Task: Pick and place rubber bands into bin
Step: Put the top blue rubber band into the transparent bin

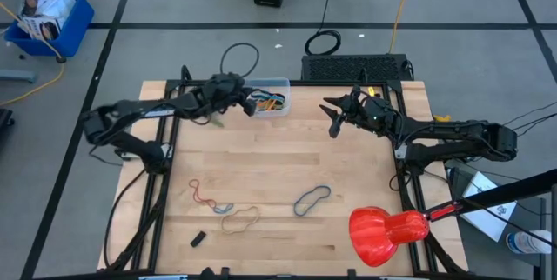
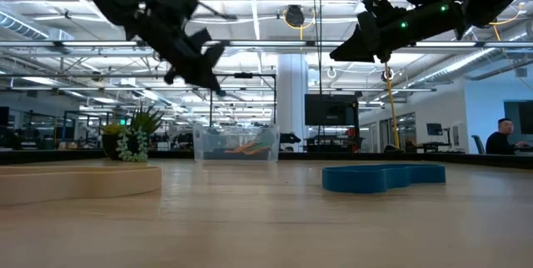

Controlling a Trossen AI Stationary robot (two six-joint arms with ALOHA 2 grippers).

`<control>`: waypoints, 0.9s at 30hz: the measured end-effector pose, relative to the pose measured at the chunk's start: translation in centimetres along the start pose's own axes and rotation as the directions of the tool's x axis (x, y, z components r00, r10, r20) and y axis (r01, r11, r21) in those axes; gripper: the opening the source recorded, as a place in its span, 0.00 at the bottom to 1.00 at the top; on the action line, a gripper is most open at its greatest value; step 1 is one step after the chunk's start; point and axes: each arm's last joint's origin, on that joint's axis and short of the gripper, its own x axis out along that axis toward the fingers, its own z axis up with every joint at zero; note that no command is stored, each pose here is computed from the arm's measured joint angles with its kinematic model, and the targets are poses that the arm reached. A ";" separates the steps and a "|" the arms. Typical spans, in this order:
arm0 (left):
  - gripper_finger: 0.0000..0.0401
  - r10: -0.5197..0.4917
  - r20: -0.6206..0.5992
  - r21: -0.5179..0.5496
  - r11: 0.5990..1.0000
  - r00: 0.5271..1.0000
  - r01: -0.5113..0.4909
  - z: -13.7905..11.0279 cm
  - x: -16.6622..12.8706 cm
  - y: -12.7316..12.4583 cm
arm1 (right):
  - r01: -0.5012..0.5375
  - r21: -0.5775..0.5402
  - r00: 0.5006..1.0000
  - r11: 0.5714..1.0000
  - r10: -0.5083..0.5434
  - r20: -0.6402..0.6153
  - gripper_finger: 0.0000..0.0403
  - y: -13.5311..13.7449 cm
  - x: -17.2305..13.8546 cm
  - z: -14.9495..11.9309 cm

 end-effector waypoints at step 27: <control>0.05 0.015 -0.228 0.010 1.000 0.974 -0.013 -4.9 5.2 0.8 | 0.000 0.046 1.000 0.999 0.000 -0.006 0.29 0.0 0.0 -0.1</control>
